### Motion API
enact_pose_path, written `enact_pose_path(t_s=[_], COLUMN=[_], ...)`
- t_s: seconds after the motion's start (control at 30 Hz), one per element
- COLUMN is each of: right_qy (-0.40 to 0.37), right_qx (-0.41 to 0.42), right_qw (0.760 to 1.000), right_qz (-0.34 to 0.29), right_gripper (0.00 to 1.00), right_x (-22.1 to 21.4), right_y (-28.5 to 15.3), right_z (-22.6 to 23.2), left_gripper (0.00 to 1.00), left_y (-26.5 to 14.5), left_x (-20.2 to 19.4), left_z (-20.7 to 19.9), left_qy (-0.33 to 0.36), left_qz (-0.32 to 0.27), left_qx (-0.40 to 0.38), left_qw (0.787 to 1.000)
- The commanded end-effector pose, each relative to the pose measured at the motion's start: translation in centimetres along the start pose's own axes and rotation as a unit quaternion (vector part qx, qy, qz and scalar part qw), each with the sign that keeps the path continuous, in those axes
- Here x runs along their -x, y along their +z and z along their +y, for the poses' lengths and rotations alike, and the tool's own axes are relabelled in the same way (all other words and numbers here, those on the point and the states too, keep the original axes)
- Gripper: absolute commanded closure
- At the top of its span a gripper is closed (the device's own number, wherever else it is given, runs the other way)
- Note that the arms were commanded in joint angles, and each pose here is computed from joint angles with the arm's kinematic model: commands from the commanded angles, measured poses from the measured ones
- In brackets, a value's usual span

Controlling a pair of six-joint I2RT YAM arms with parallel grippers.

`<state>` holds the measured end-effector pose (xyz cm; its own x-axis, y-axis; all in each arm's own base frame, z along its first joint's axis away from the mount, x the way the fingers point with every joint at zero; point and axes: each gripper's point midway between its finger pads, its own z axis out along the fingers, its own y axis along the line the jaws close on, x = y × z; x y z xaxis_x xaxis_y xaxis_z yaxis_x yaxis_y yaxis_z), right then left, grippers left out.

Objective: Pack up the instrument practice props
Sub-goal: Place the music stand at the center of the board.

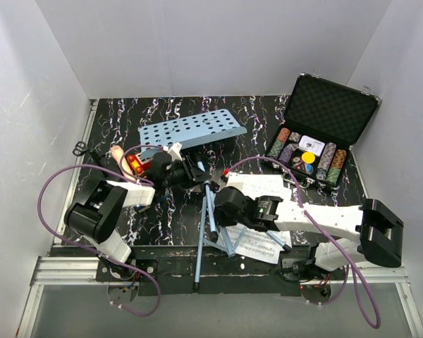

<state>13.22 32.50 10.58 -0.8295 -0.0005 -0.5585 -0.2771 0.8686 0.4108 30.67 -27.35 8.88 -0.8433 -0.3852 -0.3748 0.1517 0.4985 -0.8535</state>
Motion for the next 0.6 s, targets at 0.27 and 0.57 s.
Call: enact_pose_path(t_s=[0.27, 0.57], right_qy=[-0.036, -0.038], right_qx=[0.059, 0.024], right_qw=[0.997, 0.999], right_qz=[-0.027, -0.023], right_gripper=[0.73, 0.53], right_x=[1.8, 1.1], right_y=[-1.2, -2.0], right_z=[2.6, 0.0], left_gripper=[0.96, 0.78], left_y=[-0.8, -1.1], left_x=[2.2, 1.9], left_z=[-3.0, -1.9], left_qy=[0.129, 0.124], left_qz=[-0.047, -0.039], left_qx=[-0.045, -0.026], left_qw=[0.989, 0.991])
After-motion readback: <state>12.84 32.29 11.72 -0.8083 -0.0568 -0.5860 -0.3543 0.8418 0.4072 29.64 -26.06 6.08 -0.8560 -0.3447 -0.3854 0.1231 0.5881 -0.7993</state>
